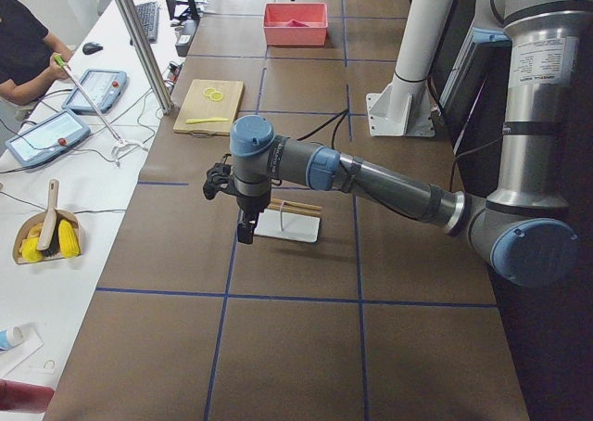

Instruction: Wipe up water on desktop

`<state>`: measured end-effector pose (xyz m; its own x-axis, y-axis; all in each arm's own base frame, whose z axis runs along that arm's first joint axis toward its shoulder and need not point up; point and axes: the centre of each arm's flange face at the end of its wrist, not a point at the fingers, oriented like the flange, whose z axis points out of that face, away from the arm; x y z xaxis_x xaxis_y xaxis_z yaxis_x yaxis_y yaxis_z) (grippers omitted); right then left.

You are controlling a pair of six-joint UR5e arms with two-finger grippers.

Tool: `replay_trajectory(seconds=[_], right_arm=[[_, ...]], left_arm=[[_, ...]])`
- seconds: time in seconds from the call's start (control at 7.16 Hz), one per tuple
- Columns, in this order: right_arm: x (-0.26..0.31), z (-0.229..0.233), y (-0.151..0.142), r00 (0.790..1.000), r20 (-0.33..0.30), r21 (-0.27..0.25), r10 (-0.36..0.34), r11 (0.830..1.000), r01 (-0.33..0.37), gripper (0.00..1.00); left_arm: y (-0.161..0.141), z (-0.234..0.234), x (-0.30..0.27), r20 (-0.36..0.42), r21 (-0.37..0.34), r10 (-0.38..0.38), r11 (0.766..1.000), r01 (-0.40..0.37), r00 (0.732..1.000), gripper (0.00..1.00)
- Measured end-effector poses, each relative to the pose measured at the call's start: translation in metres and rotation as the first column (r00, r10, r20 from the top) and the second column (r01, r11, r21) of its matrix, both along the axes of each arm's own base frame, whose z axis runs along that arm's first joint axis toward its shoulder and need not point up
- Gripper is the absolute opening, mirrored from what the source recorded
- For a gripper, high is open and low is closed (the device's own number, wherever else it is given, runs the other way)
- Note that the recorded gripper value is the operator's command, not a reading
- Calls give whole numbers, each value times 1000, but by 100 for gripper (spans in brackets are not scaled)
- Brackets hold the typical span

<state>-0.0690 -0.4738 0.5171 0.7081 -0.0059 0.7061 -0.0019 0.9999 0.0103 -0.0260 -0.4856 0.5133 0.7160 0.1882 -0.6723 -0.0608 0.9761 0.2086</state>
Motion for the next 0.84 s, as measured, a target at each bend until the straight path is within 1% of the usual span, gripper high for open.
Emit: replay_trajectory(seconds=[0.14,0.28,0.56,0.7,0.84], right_arm=[[15,4,-2,1000,2,20,-2,1000,2,100],[31,9,-3,1000,-3,29,-2,1000,2,100],[67,23,-1,999,-21,39,-30,999,31,100],[83,31,1,999,-28,38,-45,998,46,100],[92,37,1,998,-31,37,-56,998,57,100]], left_arm=[[-1,3,0,2,-4,1,1000,-1,1000,100],[-2,8,0,3,-15,2,1000,-2,1000,100],[-4,32,-9,12,-19,33,999,-32,999,100],[-5,52,-20,14,-46,36,998,-35,999,100],[-6,78,-32,-4,-91,29,995,-29,1000,100]])
